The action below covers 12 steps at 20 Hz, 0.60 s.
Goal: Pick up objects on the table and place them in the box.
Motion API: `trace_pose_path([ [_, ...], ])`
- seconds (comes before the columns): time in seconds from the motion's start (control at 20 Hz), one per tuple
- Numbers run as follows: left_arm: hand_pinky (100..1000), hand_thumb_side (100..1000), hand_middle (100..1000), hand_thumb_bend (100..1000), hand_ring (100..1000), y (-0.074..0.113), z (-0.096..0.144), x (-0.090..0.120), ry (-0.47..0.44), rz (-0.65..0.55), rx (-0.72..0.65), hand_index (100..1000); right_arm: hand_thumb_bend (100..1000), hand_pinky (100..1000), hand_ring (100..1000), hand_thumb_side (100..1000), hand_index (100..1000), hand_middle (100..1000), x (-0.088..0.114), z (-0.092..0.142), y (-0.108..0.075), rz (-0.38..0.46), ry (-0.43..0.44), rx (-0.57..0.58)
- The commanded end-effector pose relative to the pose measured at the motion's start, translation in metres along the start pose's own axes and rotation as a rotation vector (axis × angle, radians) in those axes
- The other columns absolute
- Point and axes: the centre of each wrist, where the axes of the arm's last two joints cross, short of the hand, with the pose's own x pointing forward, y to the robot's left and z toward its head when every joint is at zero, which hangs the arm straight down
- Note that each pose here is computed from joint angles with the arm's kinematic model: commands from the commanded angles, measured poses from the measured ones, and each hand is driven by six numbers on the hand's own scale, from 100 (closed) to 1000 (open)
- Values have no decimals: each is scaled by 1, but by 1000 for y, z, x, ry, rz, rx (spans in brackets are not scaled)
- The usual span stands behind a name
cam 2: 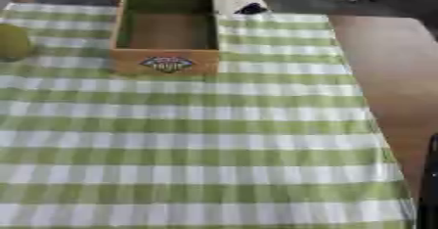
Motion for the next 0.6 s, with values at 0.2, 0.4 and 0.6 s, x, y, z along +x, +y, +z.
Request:
trace_pose_path([
  [0.2,595,499,577,100,616,2,-8,5,-32,-2,-1,756,100,910,687,578,800,603,6,-5,-4,6,-29,3],
  [0.4,601,481,589,100,628,2,-10,6,-38,-8,4,765,100,909,687,579,800,603,5,-6,-5,11,-32,3],
  [0.6,622,460,618,100,661,8,-11,6,-40,-54,-13,786,100,910,687,579,800,602,5,-7,-6,16,-36,4],
])
